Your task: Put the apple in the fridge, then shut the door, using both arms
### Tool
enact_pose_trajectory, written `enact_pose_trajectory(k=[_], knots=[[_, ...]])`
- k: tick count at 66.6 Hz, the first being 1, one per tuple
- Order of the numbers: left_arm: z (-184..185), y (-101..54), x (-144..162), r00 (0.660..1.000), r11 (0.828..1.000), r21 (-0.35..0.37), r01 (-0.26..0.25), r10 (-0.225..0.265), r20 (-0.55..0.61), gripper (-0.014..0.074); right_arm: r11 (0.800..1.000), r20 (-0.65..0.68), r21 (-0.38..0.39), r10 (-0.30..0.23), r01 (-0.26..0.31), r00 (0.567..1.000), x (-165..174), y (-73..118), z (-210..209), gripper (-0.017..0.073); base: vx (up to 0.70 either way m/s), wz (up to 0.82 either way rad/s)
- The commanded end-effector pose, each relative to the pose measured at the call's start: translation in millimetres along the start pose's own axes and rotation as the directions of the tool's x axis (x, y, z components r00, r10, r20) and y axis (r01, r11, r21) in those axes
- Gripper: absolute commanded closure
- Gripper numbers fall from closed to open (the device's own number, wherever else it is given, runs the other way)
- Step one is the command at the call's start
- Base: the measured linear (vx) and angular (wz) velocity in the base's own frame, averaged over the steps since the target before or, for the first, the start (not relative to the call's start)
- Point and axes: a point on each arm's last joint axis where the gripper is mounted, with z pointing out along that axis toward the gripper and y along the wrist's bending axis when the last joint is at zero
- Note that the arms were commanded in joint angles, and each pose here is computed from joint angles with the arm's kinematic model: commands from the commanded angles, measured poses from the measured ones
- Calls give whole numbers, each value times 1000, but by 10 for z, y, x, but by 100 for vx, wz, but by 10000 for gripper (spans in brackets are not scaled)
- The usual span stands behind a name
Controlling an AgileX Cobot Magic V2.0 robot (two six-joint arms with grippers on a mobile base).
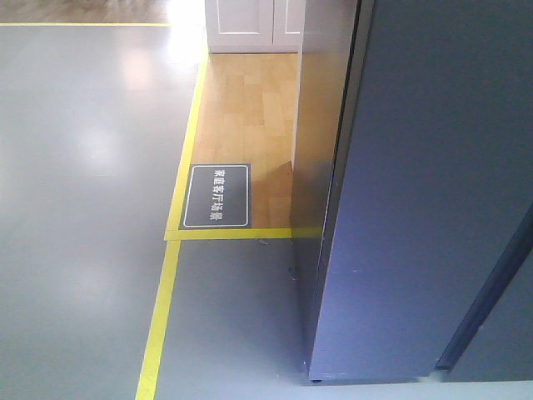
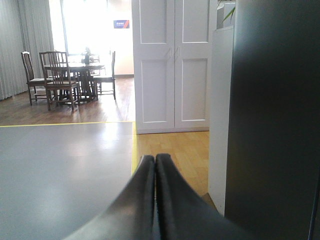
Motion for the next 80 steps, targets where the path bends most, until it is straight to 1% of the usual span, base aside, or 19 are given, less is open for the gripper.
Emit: enact_pose_trajectory(k=[1,61,63,66,70,76,80], knots=[[-24,-9,-136,994,1000,10,12,-13,112,600,1000,66,2,-5,5,998,-108,1,-28,562,0,0],[-19,-9,-130,994,1000,9,12,-13,104,600,1000,65,2,-5,5,998,-107,1,-28,562,0,0],[-19,-9,-130,994,1000,9,12,-13,104,600,1000,73,10,-10,9,997,-116,-6,-34,562,0,0],[-19,-9,-130,994,1000,9,12,-13,104,600,1000,92,19,-19,17,996,-133,-13,-35,562,0,0],[-19,-9,-130,994,1000,9,12,-13,104,600,1000,170,24,-22,18,985,-183,-16,-27,562,0,0],[-19,-9,-130,994,1000,9,12,-13,104,600,999,326,34,-40,31,944,-265,-21,15,562,0,0],[-19,-9,-130,994,1000,9,12,-13,104,600,996,426,70,-78,53,901,-267,-43,90,562,0,0]])
